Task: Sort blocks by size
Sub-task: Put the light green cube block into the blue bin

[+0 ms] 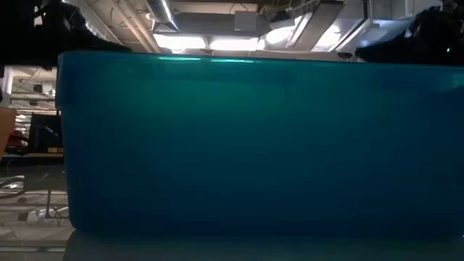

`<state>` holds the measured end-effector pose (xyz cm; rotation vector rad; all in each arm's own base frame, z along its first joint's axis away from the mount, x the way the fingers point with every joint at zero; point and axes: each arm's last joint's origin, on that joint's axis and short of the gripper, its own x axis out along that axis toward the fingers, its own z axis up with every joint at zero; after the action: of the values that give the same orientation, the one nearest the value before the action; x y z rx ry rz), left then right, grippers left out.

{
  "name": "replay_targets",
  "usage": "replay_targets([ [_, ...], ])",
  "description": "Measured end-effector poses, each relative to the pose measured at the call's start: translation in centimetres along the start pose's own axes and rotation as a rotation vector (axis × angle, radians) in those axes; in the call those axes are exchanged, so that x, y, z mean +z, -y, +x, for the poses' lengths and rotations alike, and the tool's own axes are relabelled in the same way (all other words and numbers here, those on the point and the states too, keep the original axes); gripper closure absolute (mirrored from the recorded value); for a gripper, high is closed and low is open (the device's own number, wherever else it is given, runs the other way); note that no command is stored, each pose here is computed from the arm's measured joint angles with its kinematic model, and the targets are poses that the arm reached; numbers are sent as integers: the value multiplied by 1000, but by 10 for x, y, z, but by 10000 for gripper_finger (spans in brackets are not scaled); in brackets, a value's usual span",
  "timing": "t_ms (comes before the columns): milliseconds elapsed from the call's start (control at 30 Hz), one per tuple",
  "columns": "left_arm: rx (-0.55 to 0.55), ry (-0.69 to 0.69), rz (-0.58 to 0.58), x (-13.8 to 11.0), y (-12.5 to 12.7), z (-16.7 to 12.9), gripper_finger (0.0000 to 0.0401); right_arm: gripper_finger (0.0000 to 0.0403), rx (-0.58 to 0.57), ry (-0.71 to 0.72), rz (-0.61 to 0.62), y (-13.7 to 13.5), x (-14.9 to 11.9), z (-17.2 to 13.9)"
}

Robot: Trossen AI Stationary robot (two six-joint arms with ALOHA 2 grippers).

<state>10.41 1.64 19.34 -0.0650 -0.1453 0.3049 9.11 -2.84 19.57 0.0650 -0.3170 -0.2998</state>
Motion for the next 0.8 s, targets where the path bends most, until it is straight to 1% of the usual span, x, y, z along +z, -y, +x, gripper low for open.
replay_targets([
  [100,15,4,13,16,2,5,382,375,-1,17,-10,-1,6,0],
  [200,67,-61,62,28,2,13,382,375,-21,65,-12,-1,18,1],
  [333,259,-215,156,39,0,31,382,375,-23,63,-13,-1,20,1],
  [400,306,-280,190,43,-2,43,382,375,-23,57,-13,-1,20,1],
  [567,388,-424,221,48,-11,74,382,375,-38,18,-15,-1,16,1],
  [800,556,-671,181,49,-37,106,382,375,-124,-28,-21,2,12,1],
])
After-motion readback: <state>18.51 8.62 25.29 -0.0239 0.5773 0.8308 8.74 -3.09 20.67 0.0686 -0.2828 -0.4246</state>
